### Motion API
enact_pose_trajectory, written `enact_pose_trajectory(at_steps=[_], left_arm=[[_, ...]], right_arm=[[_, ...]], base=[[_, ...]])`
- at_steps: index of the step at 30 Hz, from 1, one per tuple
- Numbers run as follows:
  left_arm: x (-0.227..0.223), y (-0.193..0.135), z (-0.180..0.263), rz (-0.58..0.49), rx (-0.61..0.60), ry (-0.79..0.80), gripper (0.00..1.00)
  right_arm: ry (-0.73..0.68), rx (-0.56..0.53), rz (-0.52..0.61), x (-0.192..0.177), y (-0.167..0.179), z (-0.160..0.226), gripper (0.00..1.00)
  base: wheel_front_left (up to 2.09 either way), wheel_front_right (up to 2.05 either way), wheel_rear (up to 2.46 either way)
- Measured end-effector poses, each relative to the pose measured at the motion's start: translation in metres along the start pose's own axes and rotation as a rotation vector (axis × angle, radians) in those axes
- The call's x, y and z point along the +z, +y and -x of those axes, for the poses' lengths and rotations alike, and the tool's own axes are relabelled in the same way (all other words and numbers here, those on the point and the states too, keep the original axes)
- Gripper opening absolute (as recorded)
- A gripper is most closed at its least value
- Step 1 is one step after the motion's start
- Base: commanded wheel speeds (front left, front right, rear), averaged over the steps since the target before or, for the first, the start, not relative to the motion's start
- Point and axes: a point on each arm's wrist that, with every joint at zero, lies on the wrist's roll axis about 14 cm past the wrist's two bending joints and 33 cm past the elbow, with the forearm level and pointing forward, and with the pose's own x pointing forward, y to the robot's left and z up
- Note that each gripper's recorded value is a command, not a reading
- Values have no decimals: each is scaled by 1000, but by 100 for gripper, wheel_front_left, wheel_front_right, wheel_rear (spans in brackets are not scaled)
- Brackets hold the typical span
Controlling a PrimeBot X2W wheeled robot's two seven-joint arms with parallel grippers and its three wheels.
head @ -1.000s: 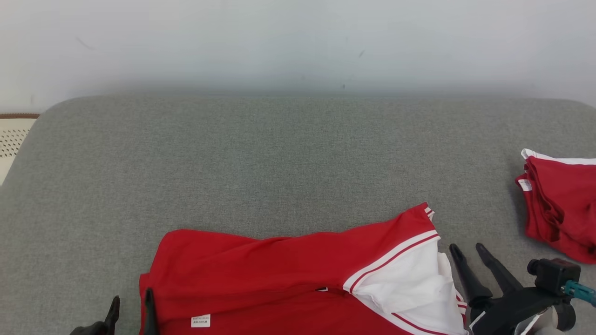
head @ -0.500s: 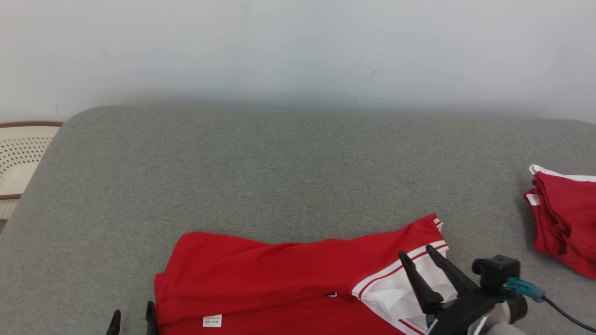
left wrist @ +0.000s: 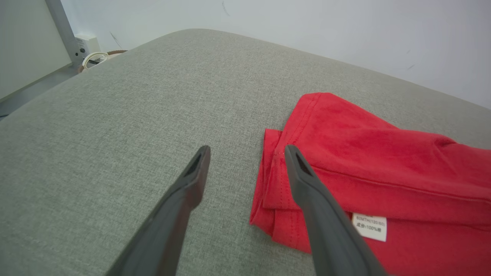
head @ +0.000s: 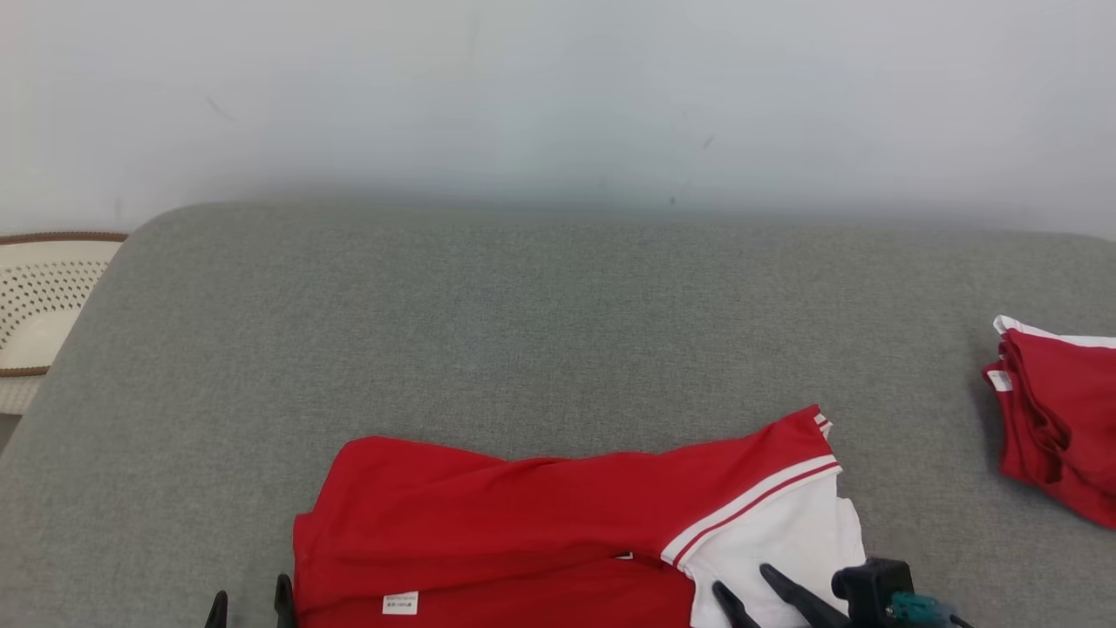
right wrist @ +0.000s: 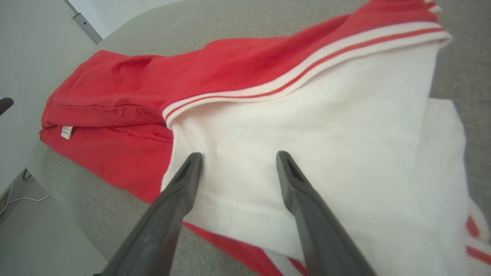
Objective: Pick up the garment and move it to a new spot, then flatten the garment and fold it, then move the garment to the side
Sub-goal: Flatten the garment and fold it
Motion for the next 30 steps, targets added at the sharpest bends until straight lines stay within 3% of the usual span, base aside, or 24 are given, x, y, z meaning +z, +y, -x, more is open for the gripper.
enact_pose_trajectory(at_steps=[6,18,24,30], left_arm=[[-1,-10,-1,-3,-28,3,100],[-2,-19,-4,-6,-52,4,100],[-1,-8,-7,-7,-25,4,100],[-2,-3,-11,-14,-8,7,100]], right_arm=[[9,-39,-27,-9,-8,13,100],[-145,-221,-24,38,-68,19,100],[-128,-316,-78,30,-96,14,100],[-87,-329,-82,19,-103,4,100]], base=[[0,0,0],[0,0,0],[0,0,0],[0,0,0]])
